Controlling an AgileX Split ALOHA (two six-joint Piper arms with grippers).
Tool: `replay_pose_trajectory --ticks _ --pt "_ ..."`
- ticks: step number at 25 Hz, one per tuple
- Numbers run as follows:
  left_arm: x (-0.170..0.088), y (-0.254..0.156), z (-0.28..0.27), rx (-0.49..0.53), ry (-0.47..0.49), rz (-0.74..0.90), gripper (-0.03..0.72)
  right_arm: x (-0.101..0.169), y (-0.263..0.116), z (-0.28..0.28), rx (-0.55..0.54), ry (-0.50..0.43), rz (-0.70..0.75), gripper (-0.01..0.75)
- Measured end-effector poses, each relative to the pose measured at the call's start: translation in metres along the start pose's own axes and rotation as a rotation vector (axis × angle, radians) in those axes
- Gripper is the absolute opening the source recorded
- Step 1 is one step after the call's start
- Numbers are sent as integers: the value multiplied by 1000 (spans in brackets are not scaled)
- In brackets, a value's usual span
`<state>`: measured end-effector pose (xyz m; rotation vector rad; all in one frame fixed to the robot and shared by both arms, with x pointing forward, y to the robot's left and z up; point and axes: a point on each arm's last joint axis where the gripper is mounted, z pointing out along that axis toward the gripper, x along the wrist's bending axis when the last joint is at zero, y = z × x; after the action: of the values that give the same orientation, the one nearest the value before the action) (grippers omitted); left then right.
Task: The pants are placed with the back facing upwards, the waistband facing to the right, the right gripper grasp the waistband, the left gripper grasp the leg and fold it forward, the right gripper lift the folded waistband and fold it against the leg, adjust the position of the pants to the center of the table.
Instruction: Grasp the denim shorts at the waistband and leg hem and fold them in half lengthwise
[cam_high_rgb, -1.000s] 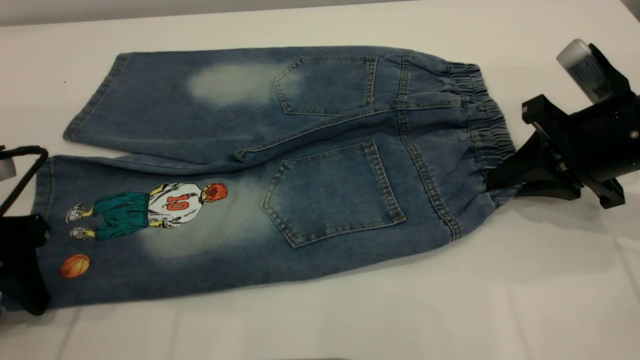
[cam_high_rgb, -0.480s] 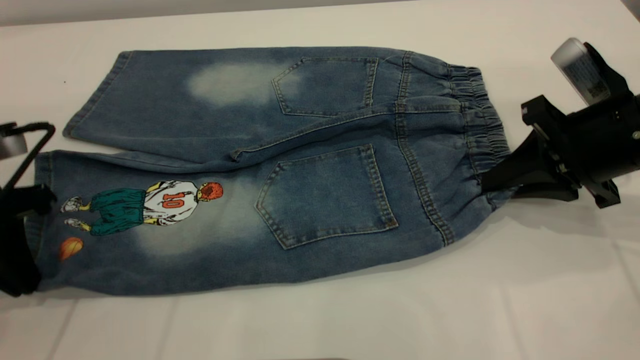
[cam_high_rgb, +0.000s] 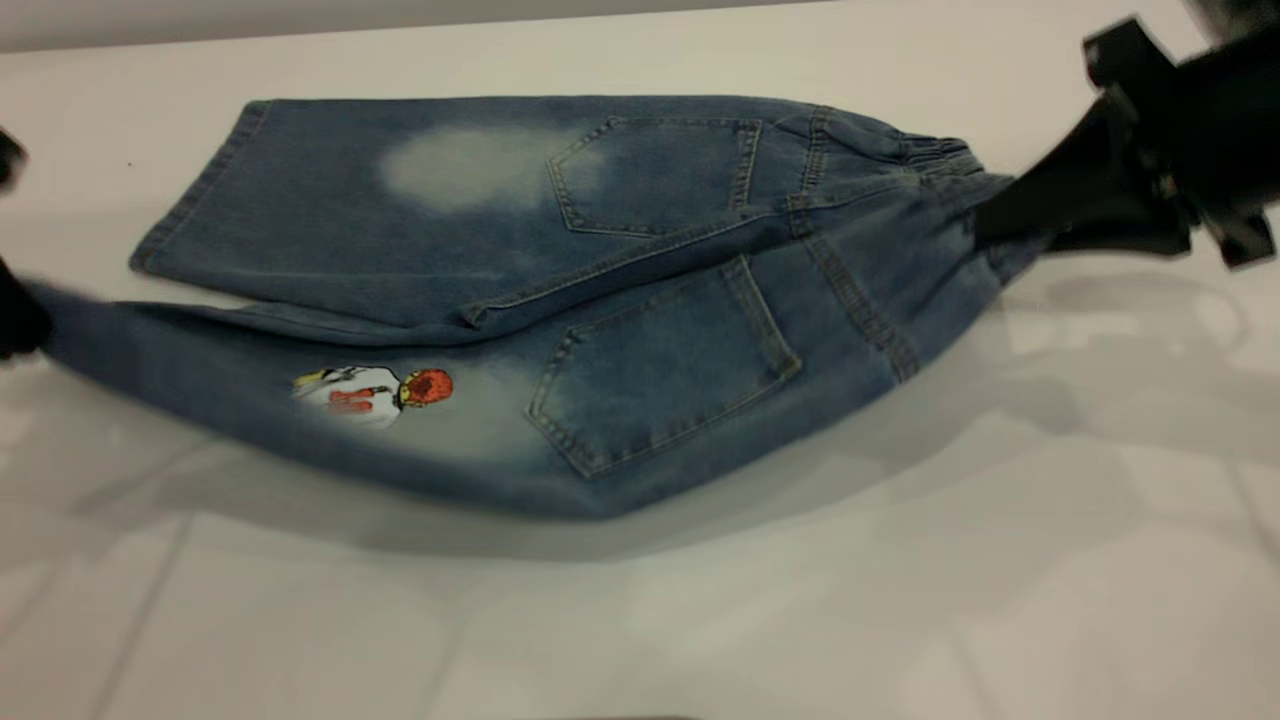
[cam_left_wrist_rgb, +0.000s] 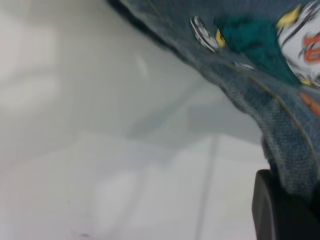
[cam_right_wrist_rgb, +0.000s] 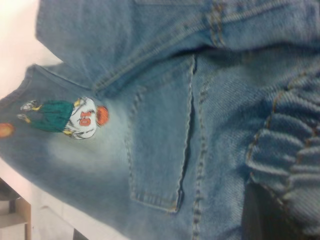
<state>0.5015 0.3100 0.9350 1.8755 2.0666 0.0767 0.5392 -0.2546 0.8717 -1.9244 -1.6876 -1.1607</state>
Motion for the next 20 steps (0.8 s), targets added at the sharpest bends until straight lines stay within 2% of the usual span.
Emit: replay_pose_trajectory --ticks 6,10,15,20 --pt "-7 30 -28 -150 0 34 31 14 28 -6 -65 18 -45 40" --pt "-6 50 -32 -232 16 40 31 19 49 -9 -121 -8 -60 40" --pt "-2 74 -16 -250 29 30 31 10 67 -2 -160 -54 -50 40" --pt "4 95 6 -257 43 21 31 -5 85 15 -190 -48 1 40"
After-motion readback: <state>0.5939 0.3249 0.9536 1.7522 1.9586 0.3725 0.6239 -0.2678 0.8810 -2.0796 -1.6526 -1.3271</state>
